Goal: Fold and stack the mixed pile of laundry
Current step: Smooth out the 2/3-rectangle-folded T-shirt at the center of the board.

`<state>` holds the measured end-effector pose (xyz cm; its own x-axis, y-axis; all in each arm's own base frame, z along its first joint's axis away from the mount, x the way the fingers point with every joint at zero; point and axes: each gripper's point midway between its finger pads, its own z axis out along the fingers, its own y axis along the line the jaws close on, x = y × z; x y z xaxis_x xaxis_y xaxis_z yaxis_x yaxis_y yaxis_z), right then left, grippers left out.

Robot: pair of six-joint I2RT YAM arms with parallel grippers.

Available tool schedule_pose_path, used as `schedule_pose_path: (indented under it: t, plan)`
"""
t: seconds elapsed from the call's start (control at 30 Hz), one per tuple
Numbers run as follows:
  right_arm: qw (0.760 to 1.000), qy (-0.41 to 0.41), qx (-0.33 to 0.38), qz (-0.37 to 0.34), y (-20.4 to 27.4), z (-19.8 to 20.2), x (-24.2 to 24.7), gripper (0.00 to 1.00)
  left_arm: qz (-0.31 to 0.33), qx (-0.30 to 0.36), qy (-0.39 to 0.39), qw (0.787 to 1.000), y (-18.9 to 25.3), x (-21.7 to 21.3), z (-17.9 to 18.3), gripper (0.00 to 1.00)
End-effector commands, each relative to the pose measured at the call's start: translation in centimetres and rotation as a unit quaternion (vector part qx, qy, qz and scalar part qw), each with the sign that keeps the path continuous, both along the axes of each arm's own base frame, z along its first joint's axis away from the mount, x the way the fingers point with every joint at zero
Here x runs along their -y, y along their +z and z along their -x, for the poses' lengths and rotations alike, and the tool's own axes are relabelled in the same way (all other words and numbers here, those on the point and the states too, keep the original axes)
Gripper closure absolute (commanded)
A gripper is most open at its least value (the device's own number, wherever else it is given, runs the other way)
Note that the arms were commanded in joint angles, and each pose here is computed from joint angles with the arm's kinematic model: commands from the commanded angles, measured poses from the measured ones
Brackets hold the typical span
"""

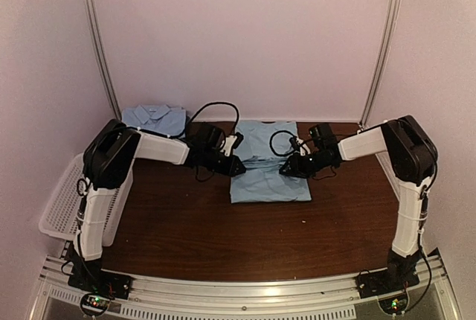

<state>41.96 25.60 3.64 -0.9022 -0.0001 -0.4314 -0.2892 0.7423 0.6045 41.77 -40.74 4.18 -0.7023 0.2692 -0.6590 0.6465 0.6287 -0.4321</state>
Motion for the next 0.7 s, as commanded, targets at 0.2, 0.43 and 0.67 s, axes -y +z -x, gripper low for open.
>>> schedule_pose_path:
  t: [0.2, 0.43, 0.67]
  plan:
    - [0.998, -0.021, 0.053, 0.004, 1.7, -5.9, -0.1, 0.66, 0.008, 0.037, 0.018, 0.999, 1.3, 0.7, -4.9, 0.85]
    - [0.997, -0.046, 0.052, 0.016, 0.8, -8.7, 1.9, 0.66, 0.007, 0.055, 0.05, 0.997, 2.0, -0.6, -10.1, 0.83]
    - [0.993, -0.022, 0.117, -0.018, 9.5, -7.9, 1.1, 0.6, 0.008, 0.156, 0.078, 0.985, 10.7, -3.4, -9.3, 0.72]
